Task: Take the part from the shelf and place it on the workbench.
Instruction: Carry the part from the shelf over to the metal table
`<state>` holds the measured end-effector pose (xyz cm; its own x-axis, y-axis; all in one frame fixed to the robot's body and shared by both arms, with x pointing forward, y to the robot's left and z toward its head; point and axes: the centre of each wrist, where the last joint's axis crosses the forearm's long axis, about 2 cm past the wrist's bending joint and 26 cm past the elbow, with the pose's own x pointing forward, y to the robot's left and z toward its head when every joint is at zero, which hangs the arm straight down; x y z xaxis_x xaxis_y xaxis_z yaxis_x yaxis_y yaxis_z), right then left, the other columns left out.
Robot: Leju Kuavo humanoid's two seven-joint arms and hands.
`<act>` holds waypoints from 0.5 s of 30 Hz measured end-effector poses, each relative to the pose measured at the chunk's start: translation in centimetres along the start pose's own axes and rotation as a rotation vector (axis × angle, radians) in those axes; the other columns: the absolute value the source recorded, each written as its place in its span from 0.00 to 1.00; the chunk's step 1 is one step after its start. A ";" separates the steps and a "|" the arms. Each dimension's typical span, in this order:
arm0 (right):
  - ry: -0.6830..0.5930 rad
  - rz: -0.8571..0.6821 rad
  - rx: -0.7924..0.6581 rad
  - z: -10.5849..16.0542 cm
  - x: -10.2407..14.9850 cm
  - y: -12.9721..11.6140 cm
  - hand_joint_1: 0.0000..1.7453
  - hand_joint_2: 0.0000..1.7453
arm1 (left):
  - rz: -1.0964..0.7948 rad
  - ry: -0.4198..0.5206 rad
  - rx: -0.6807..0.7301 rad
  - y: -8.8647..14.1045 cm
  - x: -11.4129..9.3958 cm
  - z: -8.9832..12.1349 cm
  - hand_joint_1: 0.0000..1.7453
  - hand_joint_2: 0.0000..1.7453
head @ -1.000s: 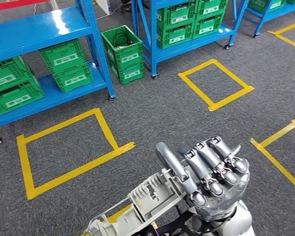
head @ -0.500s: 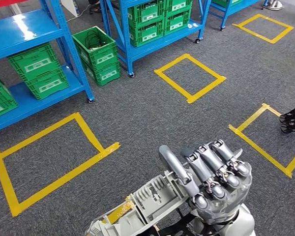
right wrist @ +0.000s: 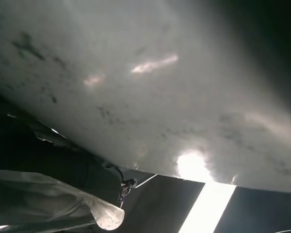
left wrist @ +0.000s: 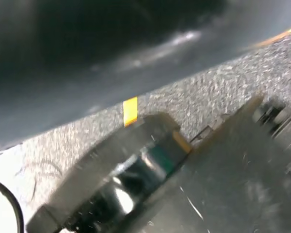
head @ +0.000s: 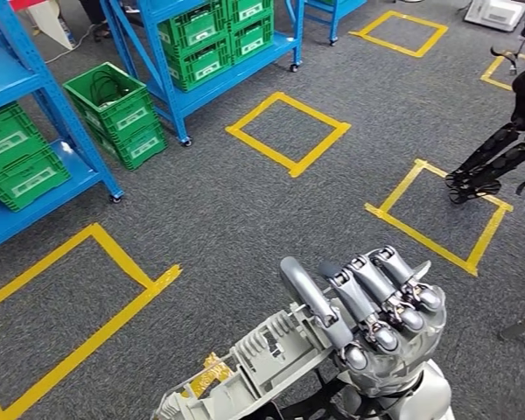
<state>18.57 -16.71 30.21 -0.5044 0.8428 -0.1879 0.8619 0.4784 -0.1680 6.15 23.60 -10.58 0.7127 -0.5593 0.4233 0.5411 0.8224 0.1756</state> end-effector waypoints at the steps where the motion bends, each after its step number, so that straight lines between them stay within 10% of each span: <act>1: 0.001 0.000 -0.001 0.0 0.0 0.0 1.00 1.00 | 0.001 0.002 0.004 0.0 0.0 0.0 0.00 0.00; 15: 0.018 0.007 0.004 0.2 -0.1 -0.4 1.00 1.00 | 0.003 0.008 0.002 -1.2 0.4 0.1 0.00 0.00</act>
<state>18.25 -17.06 30.10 -0.4971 0.8505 -0.1718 0.8654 0.4713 -0.1703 5.73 22.37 -10.49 0.7176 -0.5580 0.4167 0.5384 0.8240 0.1764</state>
